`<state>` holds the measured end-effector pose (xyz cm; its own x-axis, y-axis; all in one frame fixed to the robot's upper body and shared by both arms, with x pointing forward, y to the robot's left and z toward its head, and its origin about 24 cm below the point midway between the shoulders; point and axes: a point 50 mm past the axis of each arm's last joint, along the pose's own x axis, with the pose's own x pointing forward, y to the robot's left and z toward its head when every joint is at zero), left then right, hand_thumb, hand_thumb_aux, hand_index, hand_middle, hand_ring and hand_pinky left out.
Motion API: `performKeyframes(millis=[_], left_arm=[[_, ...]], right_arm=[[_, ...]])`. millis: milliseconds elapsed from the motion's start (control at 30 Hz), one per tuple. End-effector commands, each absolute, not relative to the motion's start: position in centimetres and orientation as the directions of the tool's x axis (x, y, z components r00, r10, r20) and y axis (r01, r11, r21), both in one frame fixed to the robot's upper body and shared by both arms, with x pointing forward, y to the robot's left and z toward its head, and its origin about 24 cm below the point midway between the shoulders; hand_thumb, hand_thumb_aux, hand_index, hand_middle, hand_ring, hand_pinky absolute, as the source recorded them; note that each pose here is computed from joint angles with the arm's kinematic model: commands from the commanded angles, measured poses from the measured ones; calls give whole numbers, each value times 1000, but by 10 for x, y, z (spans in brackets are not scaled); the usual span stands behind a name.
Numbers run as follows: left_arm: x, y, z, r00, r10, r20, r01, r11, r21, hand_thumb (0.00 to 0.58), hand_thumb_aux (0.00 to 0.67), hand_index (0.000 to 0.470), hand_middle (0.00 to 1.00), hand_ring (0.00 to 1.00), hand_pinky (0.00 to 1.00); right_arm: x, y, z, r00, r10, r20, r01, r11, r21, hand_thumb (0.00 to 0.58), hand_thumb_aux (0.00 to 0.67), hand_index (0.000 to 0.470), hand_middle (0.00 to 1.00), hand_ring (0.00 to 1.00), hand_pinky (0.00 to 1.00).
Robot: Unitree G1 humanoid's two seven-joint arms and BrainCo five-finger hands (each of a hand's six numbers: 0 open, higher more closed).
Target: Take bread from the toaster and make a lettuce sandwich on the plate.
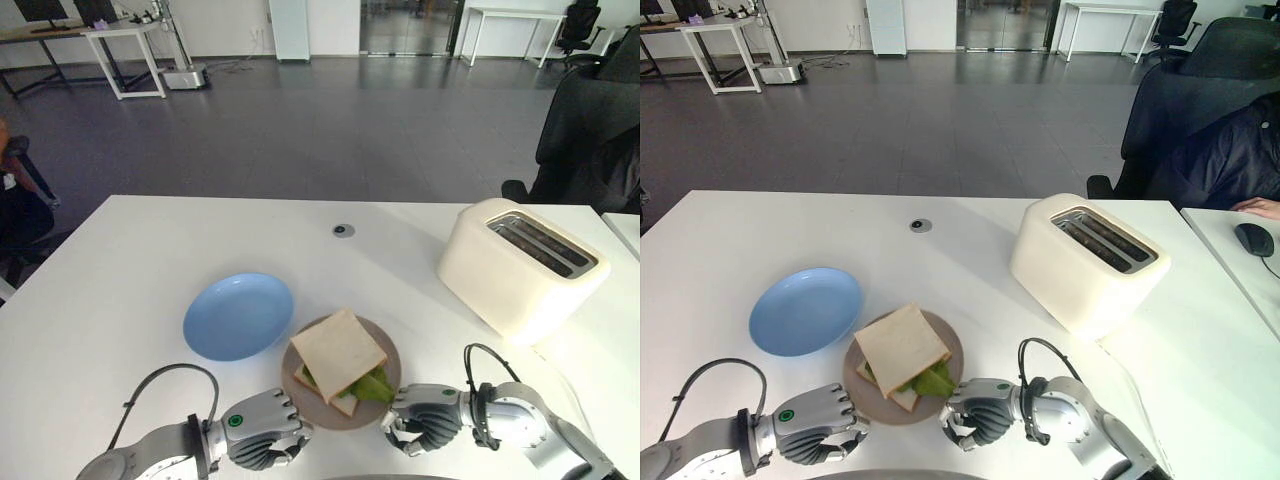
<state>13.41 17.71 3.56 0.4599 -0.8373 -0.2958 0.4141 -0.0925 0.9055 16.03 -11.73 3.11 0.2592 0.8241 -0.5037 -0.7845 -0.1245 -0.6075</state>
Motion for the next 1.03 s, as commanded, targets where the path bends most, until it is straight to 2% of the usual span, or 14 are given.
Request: performKeyframes(millis=[33,300,400,467,567,600,633,667,700,733,767,867,933,1033], left_arm=[[162,158,19,520,-802,-295,368,-102,924,580,670,470,1000,1000,1000],[271,99,3,662,-722,-202,227,-64,972,580,670,470,1000,1000,1000],[287,91,5,695,-701,-160,196,-29,980,580,670,470,1000,1000,1000],[283,80,11,667,-738,-104,161,7,987,580,670,470,1000,1000,1000],[259,73,31,619,-785,12,115,106,988,580,670,470,1000,1000,1000],[247,74,41,618,-784,58,119,166,979,580,670,470,1000,1000,1000],[235,77,51,622,-777,97,130,225,966,580,670,470,1000,1000,1000],[219,81,61,635,-760,139,150,297,943,480,391,275,918,918,918],[207,86,69,650,-741,168,171,359,918,403,300,210,592,592,592],[195,92,75,678,-708,197,209,443,872,58,34,24,0,0,0],[186,100,79,718,-659,224,249,544,801,0,0,0,0,0,0],[178,126,72,837,-486,250,337,819,465,0,0,0,0,0,0],[180,134,71,848,-447,285,374,885,277,0,0,0,0,0,0],[183,145,69,832,-452,322,412,892,187,0,0,0,0,0,0]], right_arm=[[166,-136,-8,336,674,-658,-860,-65,-506,580,670,470,902,902,902],[251,-146,-12,678,512,-527,-680,164,-715,580,670,470,863,863,863],[279,-145,-7,753,490,-439,-592,213,-777,580,670,470,863,863,863],[276,-144,5,769,541,-341,-530,239,-814,580,670,470,831,831,831],[250,-136,32,757,636,-149,-446,337,-829,512,441,310,553,553,553],[241,-135,42,757,648,-79,-417,388,-822,454,357,251,369,369,369],[233,-136,50,763,646,-20,-397,443,-804,357,255,179,365,365,365],[223,-139,57,769,638,39,-378,502,-778,62,37,26,90,90,90],[215,-142,61,776,626,78,-366,548,-752,0,0,0,0,0,0],[207,-146,65,789,603,119,-354,603,-715,0,0,0,0,0,0],[202,-151,68,804,572,161,-332,657,-676,0,0,0,0,0,0],[199,-165,74,829,502,248,-289,763,-578,0,0,0,0,0,0],[201,-171,72,836,475,276,-296,813,-502,0,0,0,0,0,0],[205,-181,68,852,443,278,-291,843,-452,0,0,0,0,0,0]])
